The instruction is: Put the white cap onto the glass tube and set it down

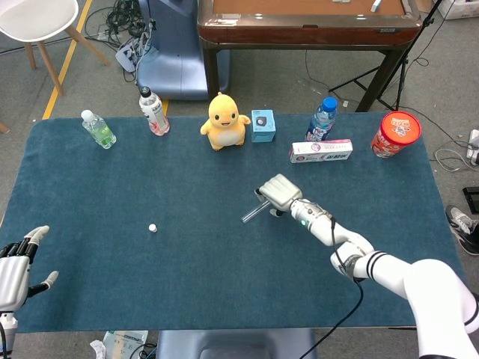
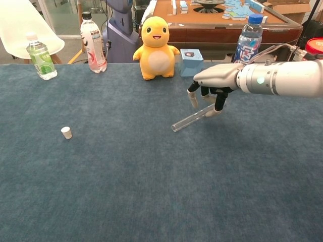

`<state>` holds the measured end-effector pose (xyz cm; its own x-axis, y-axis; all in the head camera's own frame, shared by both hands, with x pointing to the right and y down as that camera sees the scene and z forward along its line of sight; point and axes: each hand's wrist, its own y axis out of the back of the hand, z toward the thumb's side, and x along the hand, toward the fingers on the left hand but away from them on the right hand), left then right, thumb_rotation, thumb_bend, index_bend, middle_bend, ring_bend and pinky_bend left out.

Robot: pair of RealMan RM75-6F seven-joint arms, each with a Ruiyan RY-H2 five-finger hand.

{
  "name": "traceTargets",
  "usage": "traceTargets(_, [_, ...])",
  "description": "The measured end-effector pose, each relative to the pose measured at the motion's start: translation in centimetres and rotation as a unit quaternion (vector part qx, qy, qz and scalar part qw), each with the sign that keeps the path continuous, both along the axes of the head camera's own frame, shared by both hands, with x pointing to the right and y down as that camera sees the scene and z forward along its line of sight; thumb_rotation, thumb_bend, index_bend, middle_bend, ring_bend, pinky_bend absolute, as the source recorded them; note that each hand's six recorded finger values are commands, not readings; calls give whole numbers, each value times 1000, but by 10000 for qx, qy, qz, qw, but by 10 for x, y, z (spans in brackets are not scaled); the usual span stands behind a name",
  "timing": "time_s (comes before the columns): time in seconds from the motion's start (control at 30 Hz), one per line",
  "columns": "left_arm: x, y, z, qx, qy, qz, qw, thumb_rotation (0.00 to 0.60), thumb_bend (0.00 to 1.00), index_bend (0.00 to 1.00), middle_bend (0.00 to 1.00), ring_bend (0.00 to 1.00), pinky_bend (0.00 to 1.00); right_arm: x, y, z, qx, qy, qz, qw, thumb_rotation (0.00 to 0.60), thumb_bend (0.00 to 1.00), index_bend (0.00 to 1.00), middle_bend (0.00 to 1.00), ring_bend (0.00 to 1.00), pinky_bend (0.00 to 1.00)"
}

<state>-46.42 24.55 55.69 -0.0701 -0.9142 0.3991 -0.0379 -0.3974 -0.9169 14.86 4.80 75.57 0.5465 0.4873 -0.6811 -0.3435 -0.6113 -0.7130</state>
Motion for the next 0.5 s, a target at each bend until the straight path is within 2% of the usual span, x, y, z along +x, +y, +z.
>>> traceTargets(0.5, [-4,3,2,-22,3,-62,10000,600,182,132,174,281,245,-12,-1,12,-23,149,-87,9998,600,261,445,838,1000,1000])
